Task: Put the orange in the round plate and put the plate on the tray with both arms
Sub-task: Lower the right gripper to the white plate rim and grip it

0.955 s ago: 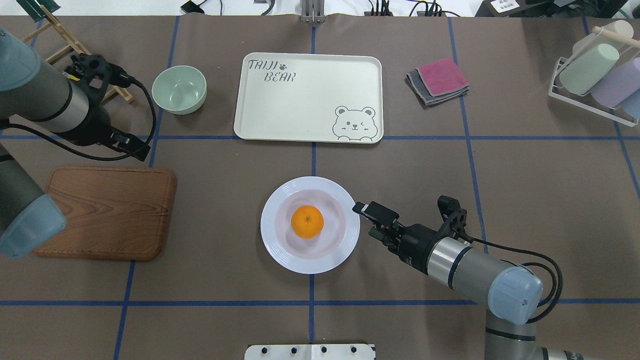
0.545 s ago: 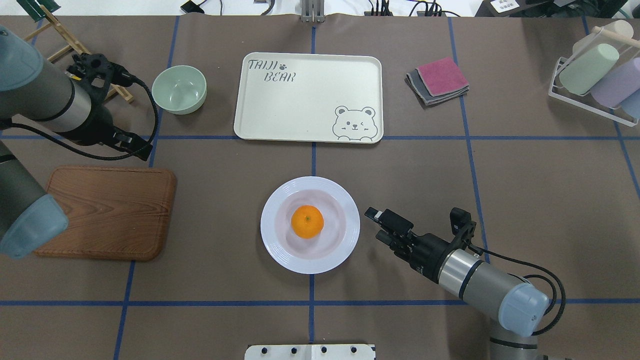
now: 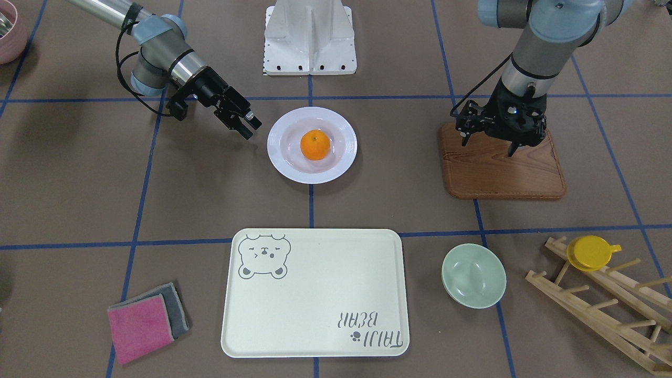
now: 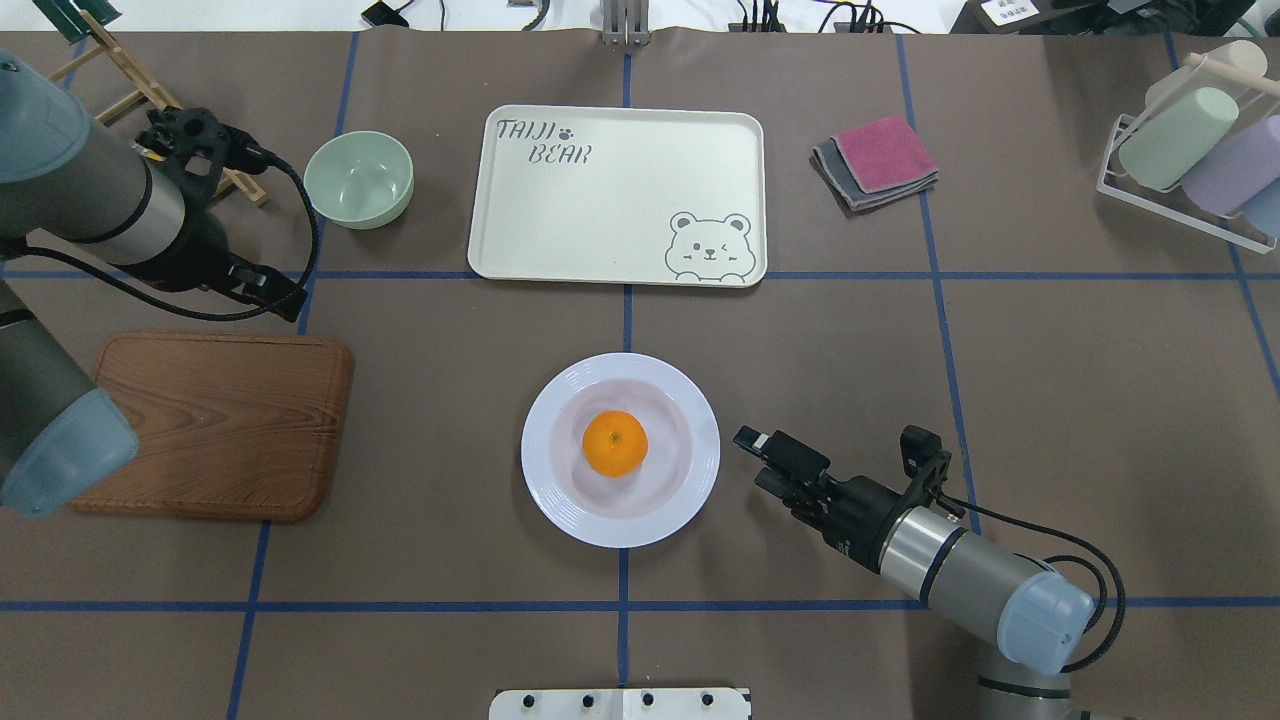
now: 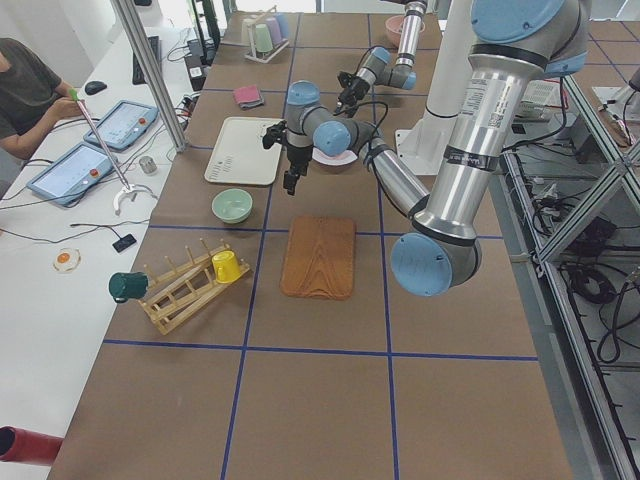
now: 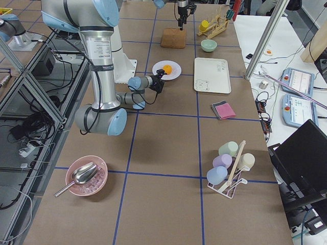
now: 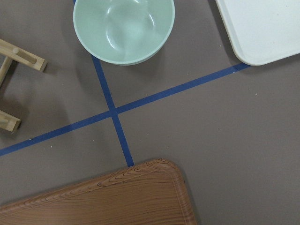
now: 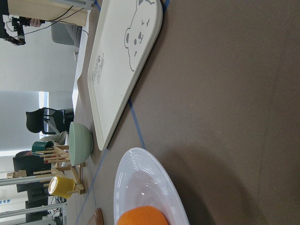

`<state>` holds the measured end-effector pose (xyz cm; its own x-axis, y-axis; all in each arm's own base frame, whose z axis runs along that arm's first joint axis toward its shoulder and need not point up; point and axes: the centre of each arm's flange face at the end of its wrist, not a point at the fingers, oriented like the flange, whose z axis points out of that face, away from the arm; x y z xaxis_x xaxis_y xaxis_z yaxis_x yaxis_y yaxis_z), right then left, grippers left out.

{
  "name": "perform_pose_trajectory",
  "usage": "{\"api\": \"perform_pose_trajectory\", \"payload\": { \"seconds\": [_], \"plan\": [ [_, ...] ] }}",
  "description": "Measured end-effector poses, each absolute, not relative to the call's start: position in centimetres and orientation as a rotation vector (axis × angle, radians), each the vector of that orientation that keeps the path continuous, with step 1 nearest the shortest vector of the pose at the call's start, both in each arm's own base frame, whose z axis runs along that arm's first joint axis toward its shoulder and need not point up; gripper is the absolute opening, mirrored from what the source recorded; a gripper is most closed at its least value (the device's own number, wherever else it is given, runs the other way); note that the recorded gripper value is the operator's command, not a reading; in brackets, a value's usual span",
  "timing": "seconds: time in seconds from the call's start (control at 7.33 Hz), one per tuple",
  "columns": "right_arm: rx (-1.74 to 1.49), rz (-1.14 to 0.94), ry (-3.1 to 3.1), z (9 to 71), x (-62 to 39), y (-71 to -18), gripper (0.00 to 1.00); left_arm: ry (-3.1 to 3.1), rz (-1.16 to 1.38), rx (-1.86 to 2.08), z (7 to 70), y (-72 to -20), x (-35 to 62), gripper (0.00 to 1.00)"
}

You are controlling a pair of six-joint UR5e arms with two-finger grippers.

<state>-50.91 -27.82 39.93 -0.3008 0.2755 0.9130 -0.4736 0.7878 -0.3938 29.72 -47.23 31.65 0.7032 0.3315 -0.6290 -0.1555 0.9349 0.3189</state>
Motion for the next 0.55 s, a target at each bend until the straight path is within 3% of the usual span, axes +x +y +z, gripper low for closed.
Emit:
{"api": "perform_pose_trajectory", "payload": {
  "seconds": [0.41, 0.55],
  "plan": [
    [0.159, 0.733, -1.701, 36.7, -53.4, -28.7, 0.97, 0.744, 0.269, 0.247, 31.8, -47.2, 29.8, 0.99],
    [0.159, 0.734, -1.699, 36.3, -53.8, -28.7, 0.91, 0.744, 0.269, 0.247, 31.8, -47.2, 29.8, 0.99]
  ]
}}
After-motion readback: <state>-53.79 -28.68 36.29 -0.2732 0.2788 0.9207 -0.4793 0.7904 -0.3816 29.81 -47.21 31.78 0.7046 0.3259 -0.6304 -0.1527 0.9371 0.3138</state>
